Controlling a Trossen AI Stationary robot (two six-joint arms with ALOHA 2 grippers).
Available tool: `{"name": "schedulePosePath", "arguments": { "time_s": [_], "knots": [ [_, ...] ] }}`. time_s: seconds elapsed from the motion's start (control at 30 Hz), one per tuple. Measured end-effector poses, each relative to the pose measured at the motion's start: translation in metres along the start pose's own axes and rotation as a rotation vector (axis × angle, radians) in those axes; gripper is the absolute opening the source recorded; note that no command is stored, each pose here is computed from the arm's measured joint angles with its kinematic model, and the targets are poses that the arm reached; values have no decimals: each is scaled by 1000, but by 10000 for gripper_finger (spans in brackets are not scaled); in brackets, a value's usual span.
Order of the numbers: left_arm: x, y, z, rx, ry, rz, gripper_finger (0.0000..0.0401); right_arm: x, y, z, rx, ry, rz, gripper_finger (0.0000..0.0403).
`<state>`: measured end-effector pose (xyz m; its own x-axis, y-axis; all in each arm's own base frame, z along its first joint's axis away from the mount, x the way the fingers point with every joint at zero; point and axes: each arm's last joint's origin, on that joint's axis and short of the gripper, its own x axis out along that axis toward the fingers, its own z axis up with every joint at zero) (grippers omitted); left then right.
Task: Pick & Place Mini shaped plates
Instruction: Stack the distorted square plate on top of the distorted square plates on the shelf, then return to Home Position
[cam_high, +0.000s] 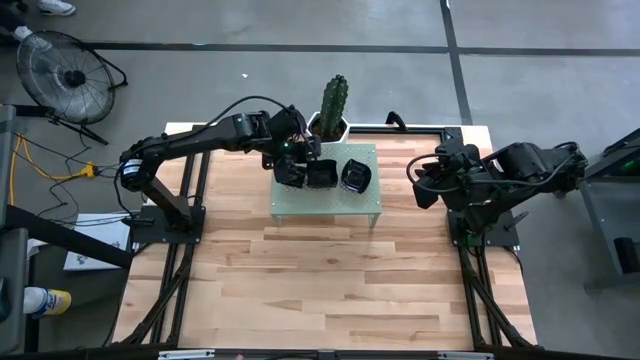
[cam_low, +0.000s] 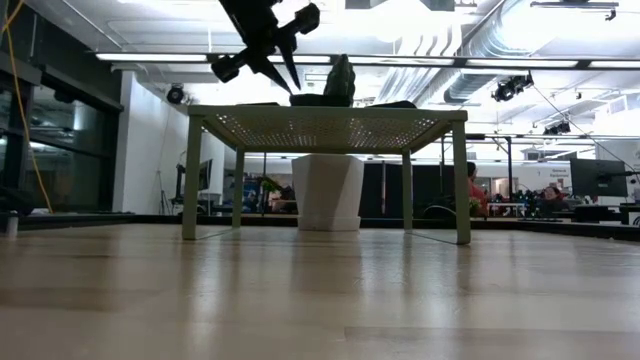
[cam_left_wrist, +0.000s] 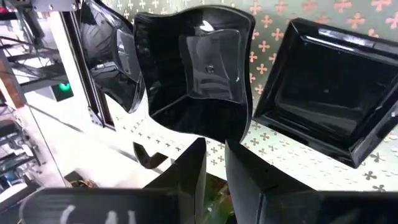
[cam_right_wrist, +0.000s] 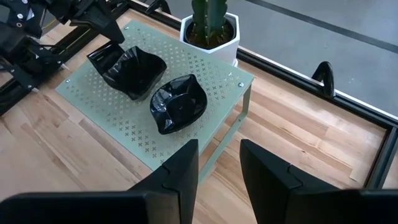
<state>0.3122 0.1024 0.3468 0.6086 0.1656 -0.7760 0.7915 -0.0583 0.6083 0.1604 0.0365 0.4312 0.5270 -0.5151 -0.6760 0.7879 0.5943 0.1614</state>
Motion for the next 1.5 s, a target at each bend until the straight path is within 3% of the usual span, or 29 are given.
{"name": "schedulePosePath", "arguments": {
  "time_s": [0.17,0.3,0.47,0.57,0.67,0.77,0.87,1.1,1.33,1.5],
  "knots": [
    [-2,3,6,-52,103,-10,58,0,0,0,-1,0,0,114],
    [-21,3,13,-147,141,25,58,0,0,0,-27,-4,0,114],
    [-63,-4,16,-514,-48,126,24,-5,0,-1,-132,-101,-16,114],
    [-88,-25,16,-691,-118,117,5,-8,-7,-8,-155,-146,-17,111],
    [-102,-50,24,-777,-118,145,2,-3,-26,-26,-131,-159,-14,95],
    [-116,-79,35,-880,-157,237,1,8,-47,-49,-57,-164,29,69],
    [-124,-112,47,-984,-189,400,1,21,-66,-70,17,-179,109,45],
    [-112,-174,69,-1191,-293,780,0,54,-93,-105,189,-321,293,5],
    [-75,-196,78,-1219,-310,814,0,88,-110,-132,227,-420,460,1],
    [-63,-200,78,-1209,-323,921,0,99,-128,-142,235,-474,520,1]
  ]
}}
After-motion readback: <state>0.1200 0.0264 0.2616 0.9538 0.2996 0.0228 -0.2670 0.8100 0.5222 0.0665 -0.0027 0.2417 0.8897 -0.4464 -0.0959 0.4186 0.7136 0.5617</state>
